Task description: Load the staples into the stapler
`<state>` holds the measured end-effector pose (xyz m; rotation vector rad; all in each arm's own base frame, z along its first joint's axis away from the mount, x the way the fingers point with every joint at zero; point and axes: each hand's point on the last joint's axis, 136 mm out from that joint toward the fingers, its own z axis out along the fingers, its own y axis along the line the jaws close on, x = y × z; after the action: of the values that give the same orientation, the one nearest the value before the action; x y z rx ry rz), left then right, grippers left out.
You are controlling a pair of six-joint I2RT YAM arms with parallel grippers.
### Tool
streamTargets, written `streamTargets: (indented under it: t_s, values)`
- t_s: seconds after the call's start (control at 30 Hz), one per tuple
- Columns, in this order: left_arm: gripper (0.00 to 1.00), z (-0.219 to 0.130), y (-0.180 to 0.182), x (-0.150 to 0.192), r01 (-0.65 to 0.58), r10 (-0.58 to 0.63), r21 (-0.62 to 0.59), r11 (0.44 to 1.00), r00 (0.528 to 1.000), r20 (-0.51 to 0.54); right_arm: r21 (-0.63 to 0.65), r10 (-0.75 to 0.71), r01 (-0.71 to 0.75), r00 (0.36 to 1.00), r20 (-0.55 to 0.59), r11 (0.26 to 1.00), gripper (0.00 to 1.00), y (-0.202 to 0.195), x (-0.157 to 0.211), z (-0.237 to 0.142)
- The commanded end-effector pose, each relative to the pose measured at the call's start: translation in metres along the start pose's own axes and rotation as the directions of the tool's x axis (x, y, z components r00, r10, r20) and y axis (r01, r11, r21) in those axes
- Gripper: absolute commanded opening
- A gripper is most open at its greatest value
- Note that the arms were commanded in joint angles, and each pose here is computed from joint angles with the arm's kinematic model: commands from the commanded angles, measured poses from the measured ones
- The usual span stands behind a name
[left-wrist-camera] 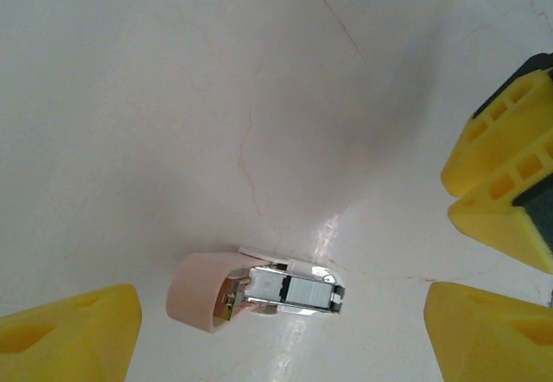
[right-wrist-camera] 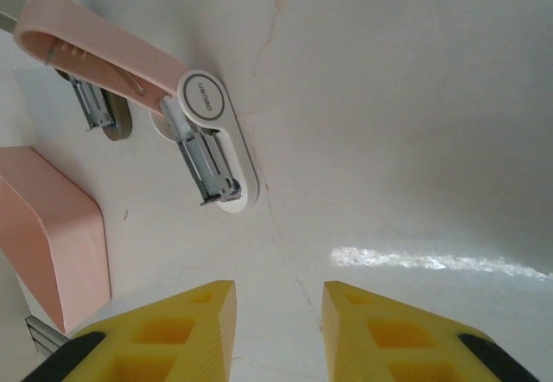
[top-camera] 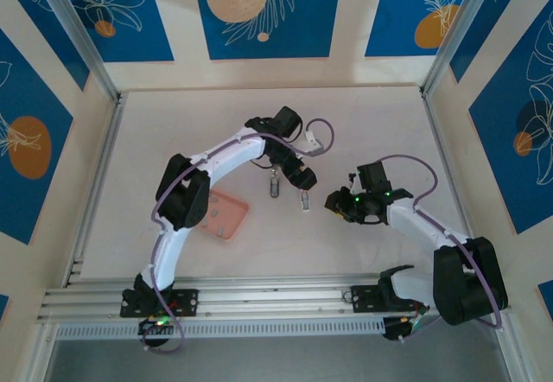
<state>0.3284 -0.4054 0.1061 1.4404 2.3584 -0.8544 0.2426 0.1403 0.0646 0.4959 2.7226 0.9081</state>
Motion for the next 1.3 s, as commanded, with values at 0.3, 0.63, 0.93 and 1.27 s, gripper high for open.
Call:
streamTargets:
  t_s: [0.3,0.63,0.93,1.27]
  values:
    - [0.84,0.020,-0.005,0.006,-0.032,0.034,0.050,0.998,0.998,-0.049,-0.037,-0.007,0.007,1.000,-0.017,0.999,0.32,0.004,0.006,-0.003]
    - [0.82,0.014,-0.038,0.012,-0.113,0.122,0.162,0.980,0.991,-0.049,-0.042,-0.004,0.003,1.000,-0.014,0.999,0.32,0.004,0.007,-0.004]
    - [0.82,0.009,-0.070,0.030,-0.212,0.229,0.232,0.949,0.972,-0.049,-0.056,0.010,-0.011,1.000,-0.030,0.998,0.32,0.005,0.008,0.001]
    - [0.83,-0.016,-0.084,0.029,-0.239,0.236,0.211,0.948,0.971,0.036,-0.102,-0.017,0.013,0.999,-0.036,0.995,0.32,0.025,0.002,0.002]
